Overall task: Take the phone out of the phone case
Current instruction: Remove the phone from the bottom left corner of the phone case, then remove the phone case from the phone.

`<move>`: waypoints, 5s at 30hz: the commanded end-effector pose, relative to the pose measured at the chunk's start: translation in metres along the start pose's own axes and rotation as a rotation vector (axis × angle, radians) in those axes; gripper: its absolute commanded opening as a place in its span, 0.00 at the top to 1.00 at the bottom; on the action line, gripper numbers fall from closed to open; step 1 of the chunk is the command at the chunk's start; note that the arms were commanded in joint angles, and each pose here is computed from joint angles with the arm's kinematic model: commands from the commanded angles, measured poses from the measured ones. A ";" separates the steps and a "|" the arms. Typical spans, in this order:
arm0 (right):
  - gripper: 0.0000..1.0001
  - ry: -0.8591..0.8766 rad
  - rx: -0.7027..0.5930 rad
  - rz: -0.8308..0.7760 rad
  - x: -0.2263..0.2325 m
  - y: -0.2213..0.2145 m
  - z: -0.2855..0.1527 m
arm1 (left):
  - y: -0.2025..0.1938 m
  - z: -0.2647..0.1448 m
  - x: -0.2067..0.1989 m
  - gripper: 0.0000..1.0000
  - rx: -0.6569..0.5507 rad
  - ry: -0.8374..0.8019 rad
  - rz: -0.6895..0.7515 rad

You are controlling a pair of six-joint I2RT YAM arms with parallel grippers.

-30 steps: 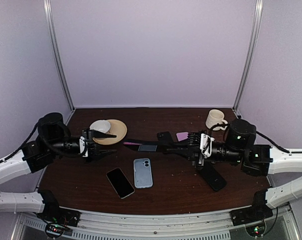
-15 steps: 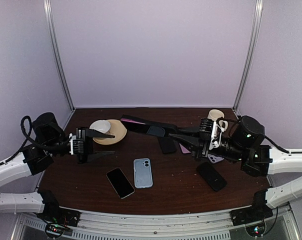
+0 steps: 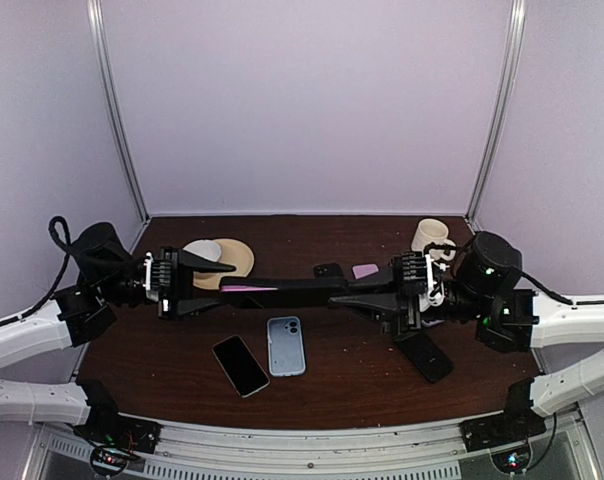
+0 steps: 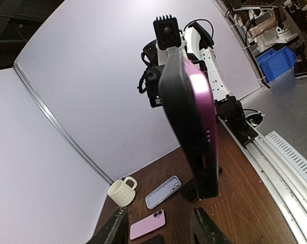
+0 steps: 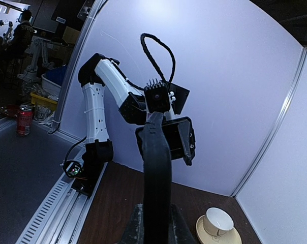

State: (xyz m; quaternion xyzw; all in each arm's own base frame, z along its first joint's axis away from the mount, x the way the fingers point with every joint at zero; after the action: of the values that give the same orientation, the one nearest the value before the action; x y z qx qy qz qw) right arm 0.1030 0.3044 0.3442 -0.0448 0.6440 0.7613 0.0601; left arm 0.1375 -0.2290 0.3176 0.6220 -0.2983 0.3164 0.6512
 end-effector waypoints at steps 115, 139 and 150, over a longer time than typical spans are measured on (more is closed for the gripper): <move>1.00 -0.052 0.075 -0.079 -0.018 0.015 -0.009 | 0.000 0.005 -0.023 0.59 -0.028 -0.188 0.070; 1.00 -0.024 0.054 -0.080 -0.010 0.018 -0.007 | -0.003 0.003 -0.022 0.60 0.015 -0.169 0.097; 1.00 -0.053 0.067 -0.090 -0.015 0.011 -0.002 | 0.003 0.002 -0.025 0.61 -0.037 -0.189 0.097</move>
State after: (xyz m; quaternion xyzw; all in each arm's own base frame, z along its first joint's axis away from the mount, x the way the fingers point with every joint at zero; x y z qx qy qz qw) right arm 0.1159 0.3013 0.3329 -0.0424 0.7057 0.7025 0.0822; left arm 0.1227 -0.2336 0.2815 0.6528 -0.3747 0.2608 0.6045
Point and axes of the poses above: each gripper's point midway between its finger pads, its own z axis out along the fingers, its own x axis along the line the jaws close on, y = z × x, the point moved 6 cm from there along -z, back along the fingers, and after that the axes turned 15 degrees about z, right-handed, at the moved point
